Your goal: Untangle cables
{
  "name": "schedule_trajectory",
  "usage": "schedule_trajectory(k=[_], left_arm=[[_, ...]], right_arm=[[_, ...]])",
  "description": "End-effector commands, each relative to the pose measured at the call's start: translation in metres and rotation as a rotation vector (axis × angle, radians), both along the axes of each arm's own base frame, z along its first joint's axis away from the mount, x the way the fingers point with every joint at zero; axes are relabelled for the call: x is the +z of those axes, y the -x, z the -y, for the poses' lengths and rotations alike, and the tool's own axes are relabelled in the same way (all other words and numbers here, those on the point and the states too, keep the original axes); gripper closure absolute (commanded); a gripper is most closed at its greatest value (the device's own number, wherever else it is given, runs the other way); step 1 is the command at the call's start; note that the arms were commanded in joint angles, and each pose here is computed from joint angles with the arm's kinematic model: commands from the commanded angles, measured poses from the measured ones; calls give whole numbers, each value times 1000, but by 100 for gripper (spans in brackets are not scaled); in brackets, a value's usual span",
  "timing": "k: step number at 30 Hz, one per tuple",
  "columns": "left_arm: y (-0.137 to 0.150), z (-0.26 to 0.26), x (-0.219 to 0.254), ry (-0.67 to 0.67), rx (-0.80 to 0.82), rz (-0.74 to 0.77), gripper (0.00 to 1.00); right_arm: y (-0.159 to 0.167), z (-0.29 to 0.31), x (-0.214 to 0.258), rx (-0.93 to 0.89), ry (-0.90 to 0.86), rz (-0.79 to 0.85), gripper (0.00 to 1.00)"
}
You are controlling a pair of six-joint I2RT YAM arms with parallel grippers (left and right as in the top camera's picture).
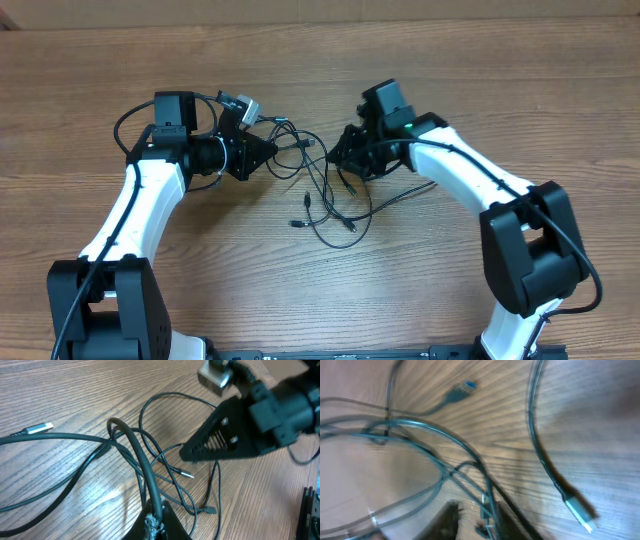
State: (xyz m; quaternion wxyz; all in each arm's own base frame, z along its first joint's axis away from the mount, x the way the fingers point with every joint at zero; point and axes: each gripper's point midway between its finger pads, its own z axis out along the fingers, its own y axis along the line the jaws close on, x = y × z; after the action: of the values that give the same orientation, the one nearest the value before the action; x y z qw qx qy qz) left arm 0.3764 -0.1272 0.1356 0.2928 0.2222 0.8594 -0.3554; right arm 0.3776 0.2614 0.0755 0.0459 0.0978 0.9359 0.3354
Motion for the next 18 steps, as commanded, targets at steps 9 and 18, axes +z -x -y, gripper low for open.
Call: schedule_trajectory(k=[9, 18], left_arm=[[-5, -4, -6, -13, 78, -55, 95], [32, 8, -17, 113, 120, -344, 96]], right_arm=[[16, 3, 36, 345, -127, 206, 58], [70, 21, 22, 611, -82, 165, 61]])
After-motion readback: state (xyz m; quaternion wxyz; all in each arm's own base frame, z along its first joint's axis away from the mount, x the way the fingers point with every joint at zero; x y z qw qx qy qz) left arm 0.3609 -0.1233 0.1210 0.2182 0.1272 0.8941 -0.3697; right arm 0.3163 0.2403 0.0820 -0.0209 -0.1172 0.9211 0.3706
